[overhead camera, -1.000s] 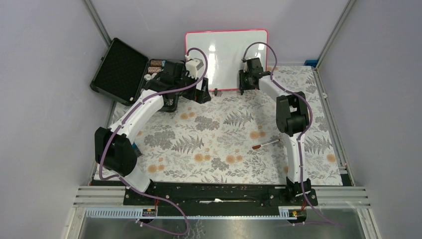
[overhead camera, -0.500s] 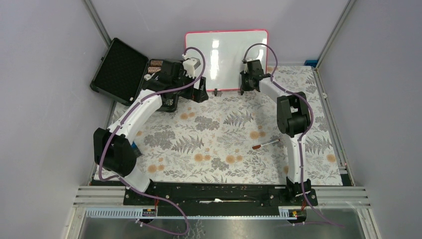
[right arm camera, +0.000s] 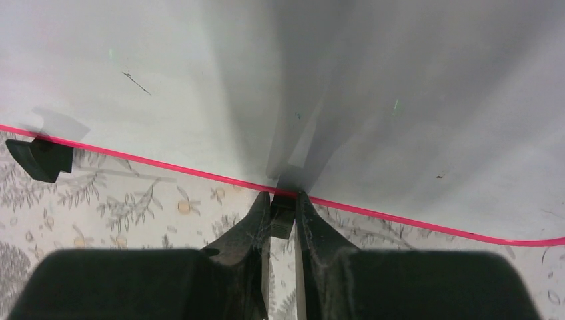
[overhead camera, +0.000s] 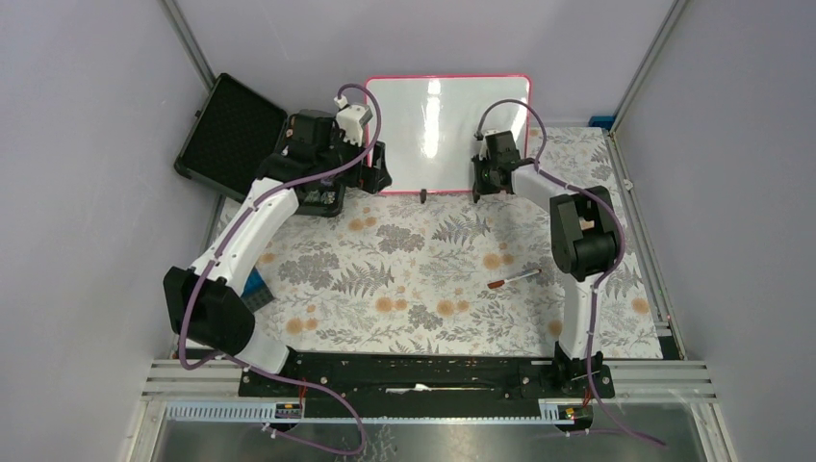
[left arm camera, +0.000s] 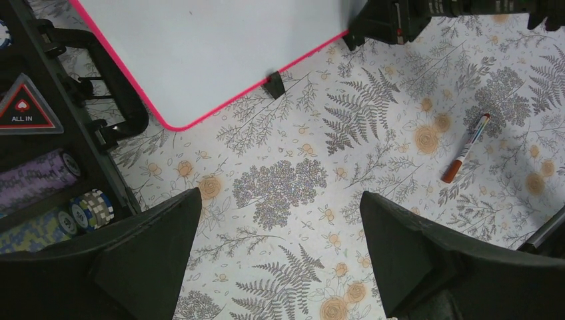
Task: Write a sentence on the whiteboard
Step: Move the whiteboard stand to the center of the board.
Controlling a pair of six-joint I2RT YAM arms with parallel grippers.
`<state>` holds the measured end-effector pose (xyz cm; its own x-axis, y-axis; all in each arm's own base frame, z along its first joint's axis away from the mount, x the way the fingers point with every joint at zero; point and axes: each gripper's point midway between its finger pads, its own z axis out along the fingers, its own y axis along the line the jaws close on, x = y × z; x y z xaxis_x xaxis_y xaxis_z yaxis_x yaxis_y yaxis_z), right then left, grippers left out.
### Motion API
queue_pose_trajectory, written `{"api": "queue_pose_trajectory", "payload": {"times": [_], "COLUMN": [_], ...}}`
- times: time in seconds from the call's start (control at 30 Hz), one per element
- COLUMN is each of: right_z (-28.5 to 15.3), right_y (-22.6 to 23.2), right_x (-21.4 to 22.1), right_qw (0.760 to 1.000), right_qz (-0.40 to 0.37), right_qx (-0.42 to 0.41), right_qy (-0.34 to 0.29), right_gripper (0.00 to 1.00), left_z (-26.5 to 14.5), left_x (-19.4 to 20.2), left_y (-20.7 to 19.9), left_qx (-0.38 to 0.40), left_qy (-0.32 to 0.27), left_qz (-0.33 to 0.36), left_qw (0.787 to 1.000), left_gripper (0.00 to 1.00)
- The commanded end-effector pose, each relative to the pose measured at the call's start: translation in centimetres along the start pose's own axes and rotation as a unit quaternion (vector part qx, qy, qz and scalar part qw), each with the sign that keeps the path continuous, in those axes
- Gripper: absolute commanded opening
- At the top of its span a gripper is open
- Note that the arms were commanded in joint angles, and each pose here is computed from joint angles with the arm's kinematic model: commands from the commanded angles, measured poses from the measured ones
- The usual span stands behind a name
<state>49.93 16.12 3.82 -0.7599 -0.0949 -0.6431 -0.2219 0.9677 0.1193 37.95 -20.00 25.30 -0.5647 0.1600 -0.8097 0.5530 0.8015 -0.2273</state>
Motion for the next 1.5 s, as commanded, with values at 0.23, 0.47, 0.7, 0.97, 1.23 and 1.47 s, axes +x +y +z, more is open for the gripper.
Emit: {"api": "queue_pose_trajectory", "payload": {"times": [0.23,0.47,0.7,0.97,1.23,1.47], "right_z": [-5.3,-7.5,-9.4,-11.2,-12.4,-13.3], "right_y": [2.0,2.7,3.9,5.7,6.4,6.5], "right_x": [4.3,7.0,9.6,11.9,14.4,15.9], "right_qw": [0.995,0.989,0.979,0.96,0.941,0.934], "right_qz": [-0.067,-0.106,-0.146,-0.204,-0.255,-0.277], "right_qx": [-0.064,-0.097,-0.138,-0.187,-0.212,-0.216], "right_qy": [0.028,0.039,0.047,0.048,0.061,0.068], "right_gripper": [0.0,0.0,0.0,0.0,0.0,0.0], "left_z": [-3.4,-4.7,-5.7,-6.7,-9.1,-9.1], "left_x": [-2.9,-3.4,-3.7,-4.0,-5.6,-5.6], "left_y": [0.1,0.0,0.2,0.5,1.3,1.1], "left_qx": [-0.008,-0.01,-0.025,-0.041,-0.07,-0.062], "left_qy": [-0.047,-0.059,-0.066,-0.079,-0.109,-0.107], "left_qz": [-0.006,-0.01,-0.011,-0.01,-0.011,-0.016], "left_qw": [0.999,0.998,0.997,0.996,0.991,0.992], "left_gripper": [0.99,0.99,0.99,0.99,0.99,0.99]}}
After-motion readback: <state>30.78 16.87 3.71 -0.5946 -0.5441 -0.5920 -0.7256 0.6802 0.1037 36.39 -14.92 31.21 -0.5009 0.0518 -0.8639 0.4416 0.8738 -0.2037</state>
